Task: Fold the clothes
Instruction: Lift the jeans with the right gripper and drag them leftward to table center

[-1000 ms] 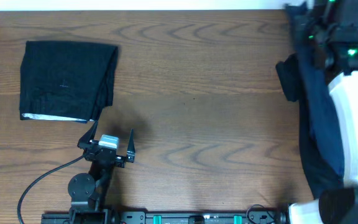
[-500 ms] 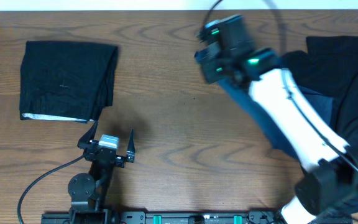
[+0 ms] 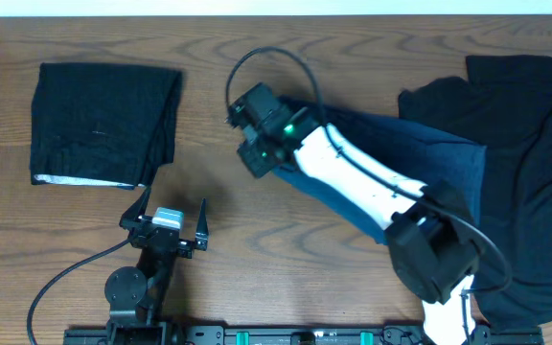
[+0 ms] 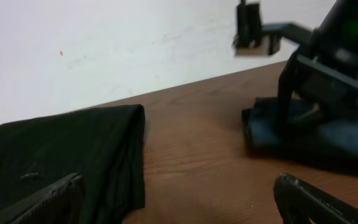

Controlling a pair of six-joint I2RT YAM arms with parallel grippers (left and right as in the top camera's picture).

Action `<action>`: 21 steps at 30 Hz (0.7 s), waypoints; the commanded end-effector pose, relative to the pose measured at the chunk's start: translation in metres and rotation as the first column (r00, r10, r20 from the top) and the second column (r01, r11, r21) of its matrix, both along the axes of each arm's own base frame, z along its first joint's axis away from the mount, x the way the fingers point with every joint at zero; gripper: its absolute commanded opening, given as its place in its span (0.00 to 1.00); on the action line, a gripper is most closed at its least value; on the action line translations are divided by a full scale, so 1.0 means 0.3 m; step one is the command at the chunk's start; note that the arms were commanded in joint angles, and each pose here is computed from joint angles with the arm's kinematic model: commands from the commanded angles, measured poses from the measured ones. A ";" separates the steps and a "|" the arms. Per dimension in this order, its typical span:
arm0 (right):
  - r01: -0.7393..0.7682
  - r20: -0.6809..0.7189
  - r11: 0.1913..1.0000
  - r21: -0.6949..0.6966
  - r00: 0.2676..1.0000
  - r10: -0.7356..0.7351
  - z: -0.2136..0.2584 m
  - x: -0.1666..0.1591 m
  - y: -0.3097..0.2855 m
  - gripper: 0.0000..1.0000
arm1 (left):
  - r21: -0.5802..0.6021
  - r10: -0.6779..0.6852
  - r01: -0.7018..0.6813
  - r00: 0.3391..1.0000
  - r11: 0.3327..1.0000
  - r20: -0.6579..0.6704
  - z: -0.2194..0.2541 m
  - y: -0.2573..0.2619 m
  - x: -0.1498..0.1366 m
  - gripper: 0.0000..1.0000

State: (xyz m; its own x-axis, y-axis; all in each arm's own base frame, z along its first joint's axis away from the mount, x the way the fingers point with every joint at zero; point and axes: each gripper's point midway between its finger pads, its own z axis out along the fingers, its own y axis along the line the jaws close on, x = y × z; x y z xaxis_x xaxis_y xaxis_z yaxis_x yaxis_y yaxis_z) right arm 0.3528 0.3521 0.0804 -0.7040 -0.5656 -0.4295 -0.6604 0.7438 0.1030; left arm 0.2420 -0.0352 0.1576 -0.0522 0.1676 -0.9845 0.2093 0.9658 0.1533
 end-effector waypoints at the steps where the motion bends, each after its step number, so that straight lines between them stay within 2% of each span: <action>1: -0.032 -0.024 0.999 0.020 0.999 0.032 -0.014 -0.049 0.063 0.01 | 0.012 -0.015 0.016 0.999 1.000 -0.049 -0.054 -0.009 -0.003 0.98; 12: -0.079 -0.086 0.997 -0.016 0.993 0.078 -0.121 -0.119 0.101 0.01 | 0.012 -0.015 0.016 0.999 1.000 -0.049 -0.054 -0.009 -0.003 0.98; 21: -0.123 -0.092 0.992 0.033 0.988 0.125 -0.112 -0.159 0.162 0.01 | 0.012 -0.015 0.016 0.999 1.000 -0.049 -0.054 -0.009 -0.003 0.98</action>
